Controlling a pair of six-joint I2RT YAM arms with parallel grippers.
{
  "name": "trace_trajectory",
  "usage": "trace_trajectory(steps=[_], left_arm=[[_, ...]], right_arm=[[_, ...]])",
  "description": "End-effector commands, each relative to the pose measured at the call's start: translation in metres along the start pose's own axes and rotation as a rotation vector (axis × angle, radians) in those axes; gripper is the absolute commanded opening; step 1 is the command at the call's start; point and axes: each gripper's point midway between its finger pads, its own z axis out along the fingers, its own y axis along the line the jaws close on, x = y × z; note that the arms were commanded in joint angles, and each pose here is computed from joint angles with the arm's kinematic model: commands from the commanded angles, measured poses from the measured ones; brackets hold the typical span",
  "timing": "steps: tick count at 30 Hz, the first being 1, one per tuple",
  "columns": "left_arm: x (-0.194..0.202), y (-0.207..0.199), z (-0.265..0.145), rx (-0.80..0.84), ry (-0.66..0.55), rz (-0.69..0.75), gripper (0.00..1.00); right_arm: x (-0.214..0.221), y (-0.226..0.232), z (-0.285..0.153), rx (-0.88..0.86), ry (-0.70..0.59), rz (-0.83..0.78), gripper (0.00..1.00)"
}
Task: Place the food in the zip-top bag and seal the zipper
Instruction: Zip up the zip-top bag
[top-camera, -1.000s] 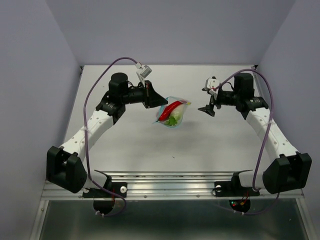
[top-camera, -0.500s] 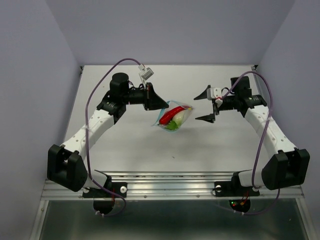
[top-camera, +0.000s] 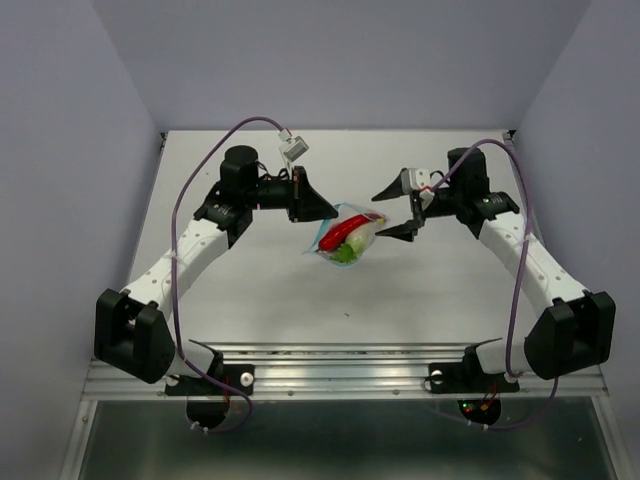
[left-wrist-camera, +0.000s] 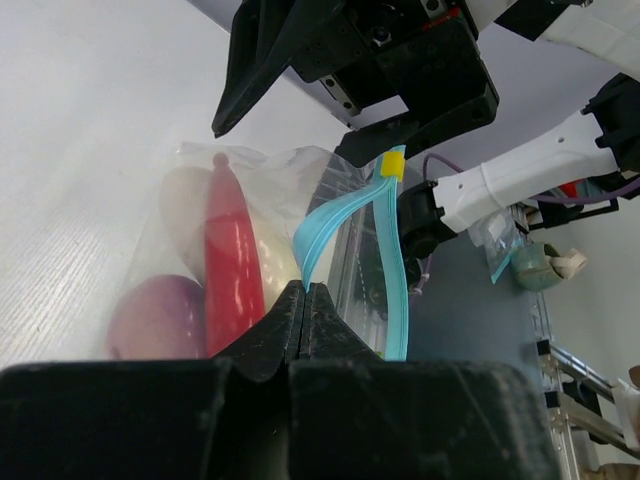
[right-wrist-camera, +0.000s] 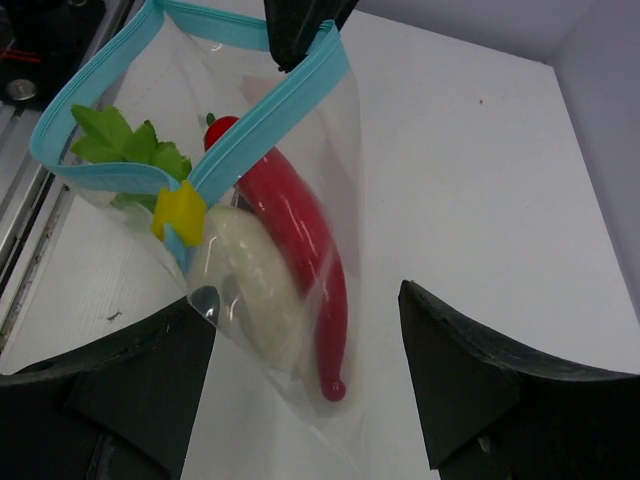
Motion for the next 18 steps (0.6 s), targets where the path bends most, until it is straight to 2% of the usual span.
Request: trace_trajectory(steps=[1,2,3,5,7,9,11,18], left_arm=[[-0.015,-0.020,-0.001,0.060,-0.018,0.090,0.00],[-0.015,-0.021,-0.001,0.061,-0.017,0.092,0.00],[-0.015,-0.021,-0.001,0.058,-0.015,0.091,0.00],[-0.014,-0.019,-0.001,0.054,-0.010,0.090,0.00],[-0.013,-0.018,-0.001,0.048,-0.004,0.089,0.00],[-0.012,-0.016,-0.001,0.042,0.002,0.080,0.00],[-0.012,-0.013,0.000,0.033,0.006,0.076,0.00],[-0.012,0.002,0.000,-0.048,0.005,0.053,0.00]], right_arm=[[-0.017,-0.027,0.006,0.092,-0.024,-0.027,0.75],[-0.018,-0.028,0.007,0.097,-0.028,-0.005,0.72],[-0.019,-0.031,0.008,0.102,-0.038,-0.012,0.62],[-0.020,-0.028,0.011,0.087,-0.046,-0.006,0.57],[-0.019,-0.026,0.012,0.077,-0.051,-0.003,0.44],[-0.018,-0.021,0.014,0.065,-0.053,-0.004,0.17],[-0.018,-0.017,0.017,0.059,-0.052,-0.015,0.01],[-0.011,-0.021,0.016,0.089,-0.026,0.022,0.01]])
